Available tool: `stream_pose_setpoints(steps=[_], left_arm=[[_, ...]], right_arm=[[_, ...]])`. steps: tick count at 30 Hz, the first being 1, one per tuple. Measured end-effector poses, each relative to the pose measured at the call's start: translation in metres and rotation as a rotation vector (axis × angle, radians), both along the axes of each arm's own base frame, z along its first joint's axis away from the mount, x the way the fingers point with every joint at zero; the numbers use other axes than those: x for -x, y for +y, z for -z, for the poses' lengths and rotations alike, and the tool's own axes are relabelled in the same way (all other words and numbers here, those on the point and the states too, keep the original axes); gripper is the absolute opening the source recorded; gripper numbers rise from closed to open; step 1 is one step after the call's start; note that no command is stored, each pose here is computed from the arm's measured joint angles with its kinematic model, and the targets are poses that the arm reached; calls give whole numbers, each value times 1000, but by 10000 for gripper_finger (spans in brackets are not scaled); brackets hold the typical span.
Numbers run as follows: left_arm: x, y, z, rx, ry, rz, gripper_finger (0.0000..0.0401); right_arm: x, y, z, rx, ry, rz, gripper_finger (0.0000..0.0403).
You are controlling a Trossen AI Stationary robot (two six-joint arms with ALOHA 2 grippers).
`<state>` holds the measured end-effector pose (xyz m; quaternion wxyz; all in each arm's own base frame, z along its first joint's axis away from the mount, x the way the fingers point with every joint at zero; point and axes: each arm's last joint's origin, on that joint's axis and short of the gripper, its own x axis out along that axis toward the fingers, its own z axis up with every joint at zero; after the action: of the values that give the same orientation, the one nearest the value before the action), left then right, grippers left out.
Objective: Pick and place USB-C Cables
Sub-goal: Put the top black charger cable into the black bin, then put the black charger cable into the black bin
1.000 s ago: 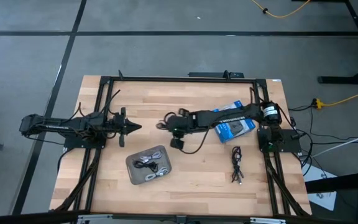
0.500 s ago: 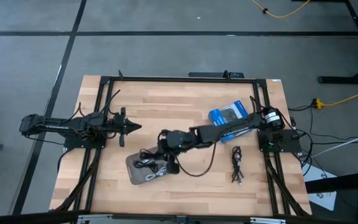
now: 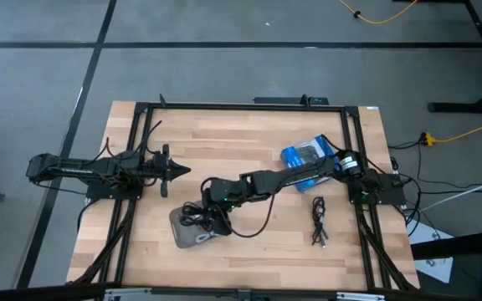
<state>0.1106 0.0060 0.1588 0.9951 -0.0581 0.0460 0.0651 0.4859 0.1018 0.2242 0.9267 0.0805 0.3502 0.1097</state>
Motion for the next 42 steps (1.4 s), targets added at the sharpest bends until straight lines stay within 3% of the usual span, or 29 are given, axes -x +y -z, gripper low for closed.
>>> stream_pose_setpoints(steps=[4, 8, 13, 20, 24, 27, 30, 33, 38, 40, 42], left_arm=[[0, 0, 0, 0, 0, 0, 0], [0, 0, 0, 0, 0, 0, 0], [0, 0, 0, 0, 1, 0, 0], [0, 0, 0, 6, 0, -1, 0], [0, 0, 0, 6, 0, -2, 0], [0, 0, 0, 6, 0, -2, 0], [0, 0, 0, 7, 4, -3, 0], [0, 0, 1, 8, 10, -3, 0], [0, 0, 1, 7, 10, -11, 0], [0, 1, 1, 7, 15, -18, 0], [0, 1, 1, 6, 14, -25, 0]], right_arm=[[-2, 2, -5, -6, -22, 0, 172], [-1, 2, -4, -6, -14, -3, 204], [11, -6, -16, 19, 64, 59, 199], [61, -33, -73, 239, 371, 379, 171], [92, -37, -101, 278, 541, 537, 169], [111, -34, -106, 346, 662, 638, 169], [124, -28, -110, 256, 662, 641, 169], [148, -24, -119, 217, 627, 747, 169], [211, -21, -124, 109, 597, 927, 169], [235, -18, -120, 18, 570, 1012, 169], [262, -14, -106, -2, 612, 1105, 169]])
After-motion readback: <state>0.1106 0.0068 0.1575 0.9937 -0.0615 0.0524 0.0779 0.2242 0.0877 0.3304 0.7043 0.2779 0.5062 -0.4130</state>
